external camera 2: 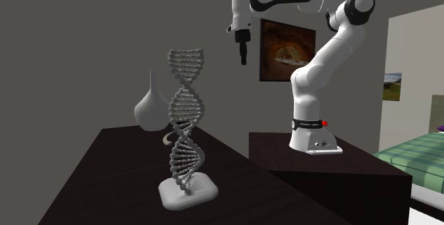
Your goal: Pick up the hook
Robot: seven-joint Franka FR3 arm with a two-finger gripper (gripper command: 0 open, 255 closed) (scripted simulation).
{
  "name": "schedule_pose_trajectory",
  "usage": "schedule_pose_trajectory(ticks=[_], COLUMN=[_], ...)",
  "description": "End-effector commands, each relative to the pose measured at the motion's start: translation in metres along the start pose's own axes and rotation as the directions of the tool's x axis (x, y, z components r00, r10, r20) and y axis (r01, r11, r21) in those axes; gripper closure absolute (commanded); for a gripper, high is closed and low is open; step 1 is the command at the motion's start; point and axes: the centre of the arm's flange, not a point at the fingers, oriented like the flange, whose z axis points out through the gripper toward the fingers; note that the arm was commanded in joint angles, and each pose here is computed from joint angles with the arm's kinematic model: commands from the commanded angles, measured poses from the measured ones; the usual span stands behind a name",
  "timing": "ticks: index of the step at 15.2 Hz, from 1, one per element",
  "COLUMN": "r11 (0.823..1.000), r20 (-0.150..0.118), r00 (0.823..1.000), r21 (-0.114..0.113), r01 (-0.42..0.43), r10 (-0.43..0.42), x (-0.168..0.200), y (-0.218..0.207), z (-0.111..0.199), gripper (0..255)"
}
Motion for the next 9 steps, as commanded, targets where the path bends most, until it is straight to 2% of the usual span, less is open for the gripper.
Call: schedule_pose_trajectory(ticks=[1, 9], r11=[1.000, 0.999], r20=[0.000, -0.016], r00=[1.000, 1.000], r21=[0.000, 0.035], r01=[0.000, 0.018], r10=[0.000, -0.017], x=[0.000, 0.069], y=[0.000, -0.036], z=[0.000, 0.066], gripper=[0, 0])
